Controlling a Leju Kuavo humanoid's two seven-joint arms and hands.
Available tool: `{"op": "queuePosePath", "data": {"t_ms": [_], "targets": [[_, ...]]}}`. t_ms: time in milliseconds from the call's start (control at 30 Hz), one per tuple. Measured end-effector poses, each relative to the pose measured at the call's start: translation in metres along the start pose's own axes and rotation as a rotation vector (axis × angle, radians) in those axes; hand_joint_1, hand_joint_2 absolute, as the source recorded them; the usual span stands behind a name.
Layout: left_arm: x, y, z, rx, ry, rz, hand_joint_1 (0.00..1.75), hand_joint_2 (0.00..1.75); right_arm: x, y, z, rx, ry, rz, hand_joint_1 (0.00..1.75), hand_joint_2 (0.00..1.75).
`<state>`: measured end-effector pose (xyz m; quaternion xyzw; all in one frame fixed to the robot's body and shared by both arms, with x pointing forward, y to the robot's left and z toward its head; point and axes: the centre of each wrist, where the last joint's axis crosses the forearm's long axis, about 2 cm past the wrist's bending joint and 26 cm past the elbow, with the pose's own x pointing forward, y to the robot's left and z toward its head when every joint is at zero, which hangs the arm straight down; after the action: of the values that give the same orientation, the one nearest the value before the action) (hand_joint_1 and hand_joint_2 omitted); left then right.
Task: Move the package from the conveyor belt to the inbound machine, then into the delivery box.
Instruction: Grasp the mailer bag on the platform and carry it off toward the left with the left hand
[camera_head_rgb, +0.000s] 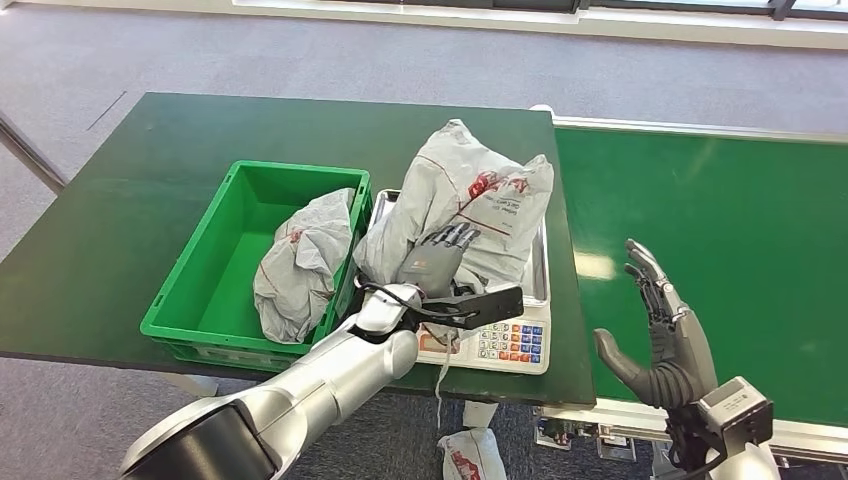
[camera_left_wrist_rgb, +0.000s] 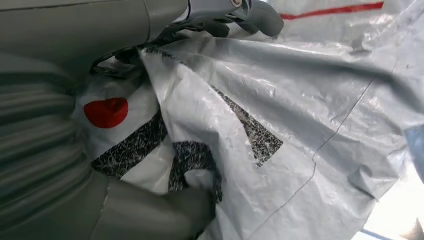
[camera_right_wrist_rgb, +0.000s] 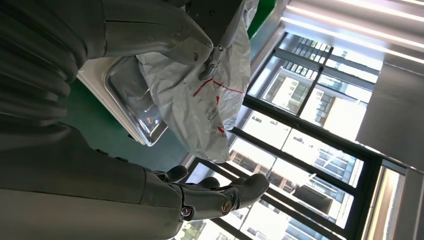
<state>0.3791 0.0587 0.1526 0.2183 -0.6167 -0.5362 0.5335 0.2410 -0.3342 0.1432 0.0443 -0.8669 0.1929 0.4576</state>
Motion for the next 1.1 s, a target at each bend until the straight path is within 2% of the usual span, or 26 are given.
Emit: {"op": "queuePosePath", "data": {"t_ms": [300,500,833,933,1100], "targets": [[-0.002,0.001,0.000,0.047,-0.054,-0.034,1.75,1.75,0.001,-0.003,-0.006,-0.002,-0.015,0.007,0.00,1.75],[0.003,-0.001,0.009,0.191,-0.350,0.246,1.75,1.75,0.002,-0.002,-0.003,-0.012,-0.027,-0.005,0.00,1.75],[0.007,0.011,0.036,0.459,-0.509,0.407,1.75,1.75,0.010,0.001,0.015,-0.009,-0.006,0.003,0.00,1.75],[0.006,0.016,0.044,0.588,-0.573,0.429,1.75,1.75,0.011,0.001,0.015,-0.009,-0.005,0.005,0.00,1.75],[0.004,0.041,0.066,0.975,-0.662,0.285,1.75,1.75,0.011,0.002,0.016,-0.009,-0.005,0.007,0.00,1.75]]}}
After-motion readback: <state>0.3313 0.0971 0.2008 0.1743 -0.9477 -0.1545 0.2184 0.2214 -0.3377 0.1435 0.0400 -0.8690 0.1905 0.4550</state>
